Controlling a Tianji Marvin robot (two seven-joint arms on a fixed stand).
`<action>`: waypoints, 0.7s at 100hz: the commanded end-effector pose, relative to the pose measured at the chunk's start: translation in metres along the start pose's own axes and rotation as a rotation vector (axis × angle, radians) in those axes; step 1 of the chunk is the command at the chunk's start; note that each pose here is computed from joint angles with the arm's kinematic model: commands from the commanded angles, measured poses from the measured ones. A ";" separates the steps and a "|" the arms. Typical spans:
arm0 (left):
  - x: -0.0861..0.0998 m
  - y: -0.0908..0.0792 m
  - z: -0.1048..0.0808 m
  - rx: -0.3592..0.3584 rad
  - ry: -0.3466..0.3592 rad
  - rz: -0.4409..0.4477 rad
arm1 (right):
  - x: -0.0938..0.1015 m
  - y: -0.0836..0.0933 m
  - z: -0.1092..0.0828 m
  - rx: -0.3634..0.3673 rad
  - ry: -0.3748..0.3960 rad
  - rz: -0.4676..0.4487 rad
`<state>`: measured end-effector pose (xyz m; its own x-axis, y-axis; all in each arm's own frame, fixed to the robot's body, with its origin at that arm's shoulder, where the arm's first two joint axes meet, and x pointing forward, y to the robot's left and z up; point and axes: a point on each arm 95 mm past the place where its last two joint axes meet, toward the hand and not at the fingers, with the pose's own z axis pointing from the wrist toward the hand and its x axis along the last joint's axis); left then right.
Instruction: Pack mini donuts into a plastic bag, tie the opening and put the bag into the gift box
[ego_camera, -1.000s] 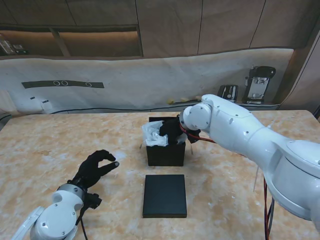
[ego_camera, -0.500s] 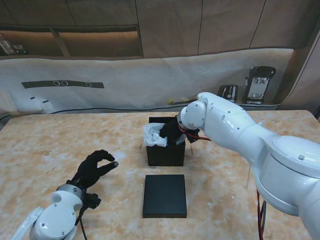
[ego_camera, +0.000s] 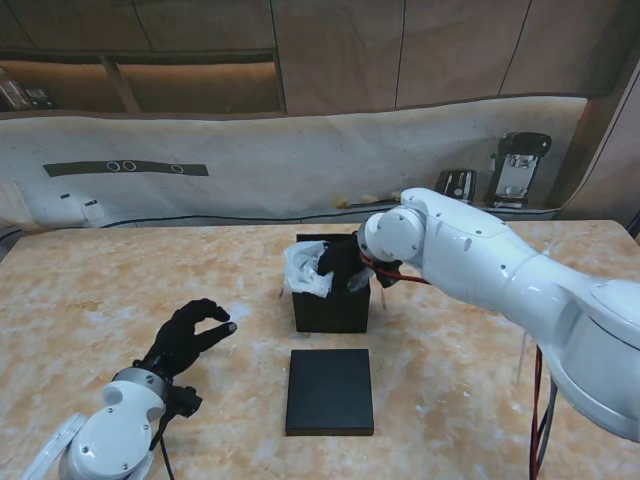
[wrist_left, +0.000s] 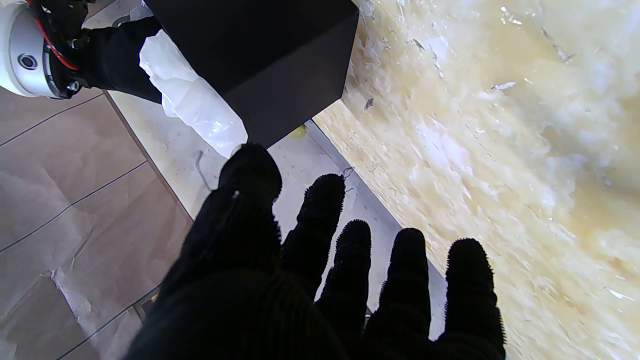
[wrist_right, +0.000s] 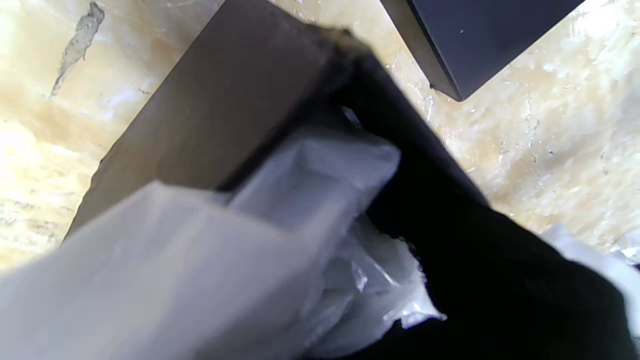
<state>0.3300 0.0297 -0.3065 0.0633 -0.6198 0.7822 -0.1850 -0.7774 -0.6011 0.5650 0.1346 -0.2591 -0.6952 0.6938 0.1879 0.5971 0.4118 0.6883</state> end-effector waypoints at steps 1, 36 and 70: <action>0.003 0.003 -0.002 -0.015 0.010 -0.008 | 0.004 -0.008 -0.001 0.009 0.007 0.001; 0.006 0.007 -0.003 -0.027 0.023 -0.013 | 0.009 -0.008 -0.037 -0.160 -0.030 -0.058; 0.009 0.011 -0.005 -0.041 0.033 -0.013 | 0.010 -0.011 -0.058 -0.287 -0.038 -0.008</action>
<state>0.3266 0.0199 -0.3052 0.0399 -0.6096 0.7917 -0.2051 -0.7805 -0.5906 0.5338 0.1028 -0.2163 -0.6883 0.7096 0.1506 0.4352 0.2378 0.8684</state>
